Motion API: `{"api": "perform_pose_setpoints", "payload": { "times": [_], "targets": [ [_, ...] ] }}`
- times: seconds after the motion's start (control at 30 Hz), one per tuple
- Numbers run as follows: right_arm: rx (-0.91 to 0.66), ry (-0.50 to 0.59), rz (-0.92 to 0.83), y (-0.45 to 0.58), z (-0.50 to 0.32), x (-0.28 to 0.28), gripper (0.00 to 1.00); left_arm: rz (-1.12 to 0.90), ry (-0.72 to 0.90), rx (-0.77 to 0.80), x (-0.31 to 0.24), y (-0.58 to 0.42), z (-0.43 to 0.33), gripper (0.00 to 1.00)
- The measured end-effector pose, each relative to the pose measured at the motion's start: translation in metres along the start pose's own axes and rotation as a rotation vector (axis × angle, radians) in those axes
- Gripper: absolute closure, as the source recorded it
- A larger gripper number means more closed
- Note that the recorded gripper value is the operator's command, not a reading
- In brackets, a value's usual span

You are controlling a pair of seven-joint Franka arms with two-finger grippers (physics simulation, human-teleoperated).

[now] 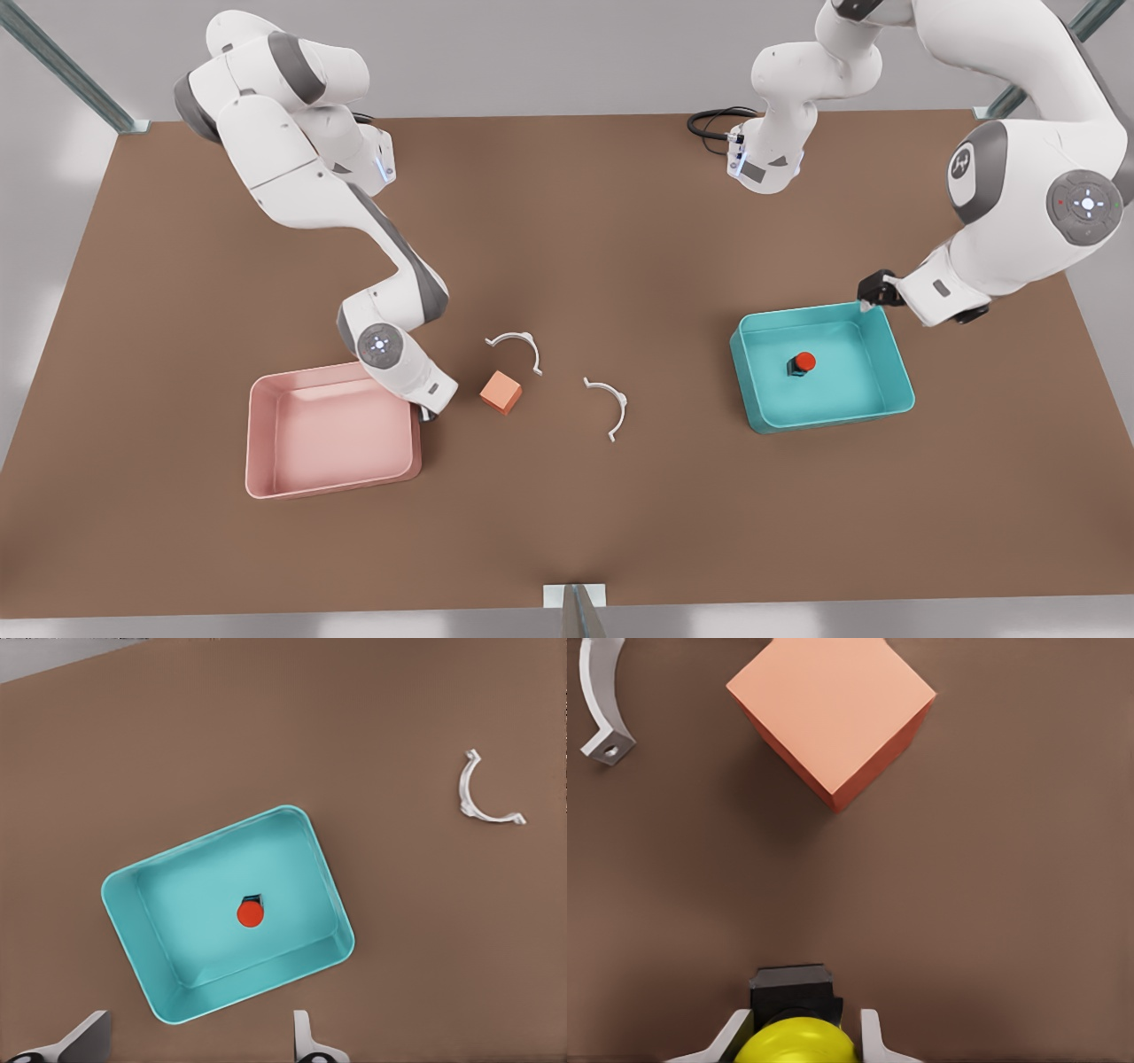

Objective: Place the red button in the blue storage box with the left arm, and place the yellow button in the pink storage box with the right arm

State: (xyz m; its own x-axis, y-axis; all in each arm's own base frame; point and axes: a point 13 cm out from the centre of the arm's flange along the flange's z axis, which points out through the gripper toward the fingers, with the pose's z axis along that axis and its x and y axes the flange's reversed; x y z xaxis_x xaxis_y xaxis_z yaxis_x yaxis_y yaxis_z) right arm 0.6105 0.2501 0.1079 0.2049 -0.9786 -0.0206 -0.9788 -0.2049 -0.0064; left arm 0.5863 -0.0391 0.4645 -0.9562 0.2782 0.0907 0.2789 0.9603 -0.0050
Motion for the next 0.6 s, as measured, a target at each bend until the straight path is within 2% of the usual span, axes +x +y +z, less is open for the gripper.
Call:
{"api": "perform_pose_setpoints", "payload": {
  "times": [0.4, 0.6],
  "targets": [
    [0.107, -0.043, 0.116, -0.043, -0.118, 0.016, 0.57, 0.11, 0.008, 0.001, 0.008, -0.003, -0.007, 0.0],
    [0.061, -0.027, 0.226, -0.034, -0.129, 0.082, 0.57, 0.14, 0.016, 0.003, 0.009, -0.001, -0.005, 0.0]
  ]
}}
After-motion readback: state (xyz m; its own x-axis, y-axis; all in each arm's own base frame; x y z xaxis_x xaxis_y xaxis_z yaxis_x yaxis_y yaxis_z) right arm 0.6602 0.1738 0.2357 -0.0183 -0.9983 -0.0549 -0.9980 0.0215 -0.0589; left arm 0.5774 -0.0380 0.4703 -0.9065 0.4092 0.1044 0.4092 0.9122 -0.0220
